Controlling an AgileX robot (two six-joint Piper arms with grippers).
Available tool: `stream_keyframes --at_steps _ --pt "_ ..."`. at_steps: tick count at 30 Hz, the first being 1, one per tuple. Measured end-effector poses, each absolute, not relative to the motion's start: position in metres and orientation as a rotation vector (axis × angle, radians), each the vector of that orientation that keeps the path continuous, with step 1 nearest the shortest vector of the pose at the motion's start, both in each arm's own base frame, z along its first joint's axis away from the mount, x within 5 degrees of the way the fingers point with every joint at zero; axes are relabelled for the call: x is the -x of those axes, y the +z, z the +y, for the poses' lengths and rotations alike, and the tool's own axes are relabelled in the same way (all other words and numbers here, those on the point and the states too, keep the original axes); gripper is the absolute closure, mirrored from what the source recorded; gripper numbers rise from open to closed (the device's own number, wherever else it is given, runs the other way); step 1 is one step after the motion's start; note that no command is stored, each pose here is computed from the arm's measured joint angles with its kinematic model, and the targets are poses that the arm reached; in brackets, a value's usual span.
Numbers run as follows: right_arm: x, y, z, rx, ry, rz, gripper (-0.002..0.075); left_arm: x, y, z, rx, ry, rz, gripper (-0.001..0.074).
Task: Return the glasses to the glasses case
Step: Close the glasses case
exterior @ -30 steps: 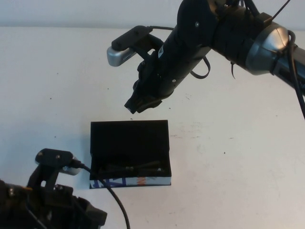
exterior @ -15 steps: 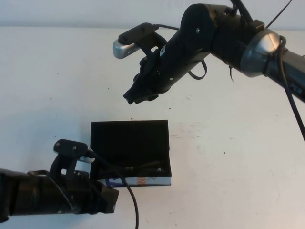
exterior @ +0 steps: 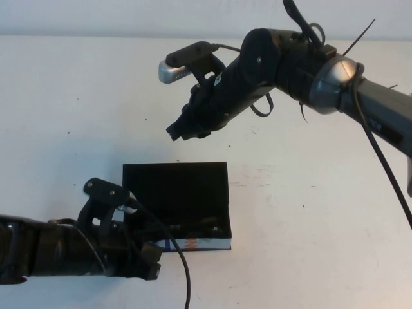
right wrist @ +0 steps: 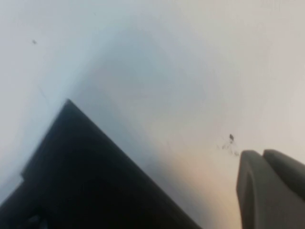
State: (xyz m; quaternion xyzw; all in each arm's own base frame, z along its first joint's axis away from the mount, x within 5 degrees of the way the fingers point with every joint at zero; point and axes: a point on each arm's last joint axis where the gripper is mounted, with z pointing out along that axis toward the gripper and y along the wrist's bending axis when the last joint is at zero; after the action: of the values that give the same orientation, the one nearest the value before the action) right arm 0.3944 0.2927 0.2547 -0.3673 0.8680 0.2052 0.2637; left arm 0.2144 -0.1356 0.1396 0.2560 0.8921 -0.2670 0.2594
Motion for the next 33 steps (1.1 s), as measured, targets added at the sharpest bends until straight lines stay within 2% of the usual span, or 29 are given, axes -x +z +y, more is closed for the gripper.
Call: stream_keyframes --at_steps 6,18,33 --pt "-0.401 0.229 0.295 0.996 0.547 2.394 0.0737 -0.216 0.134 -0.137 -0.695 -0.731 2.438 0.0736" --pt "-0.406 0.207 0.302 1.022 0.582 2.463 0.0737 -0.218 0.135 -0.137 -0.717 -0.724 2.422 0.0736" --pt "-0.397 0.209 0.296 1.089 0.619 2.557 0.0739 -0.217 0.135 -0.138 -0.750 -0.710 2.415 0.0736"
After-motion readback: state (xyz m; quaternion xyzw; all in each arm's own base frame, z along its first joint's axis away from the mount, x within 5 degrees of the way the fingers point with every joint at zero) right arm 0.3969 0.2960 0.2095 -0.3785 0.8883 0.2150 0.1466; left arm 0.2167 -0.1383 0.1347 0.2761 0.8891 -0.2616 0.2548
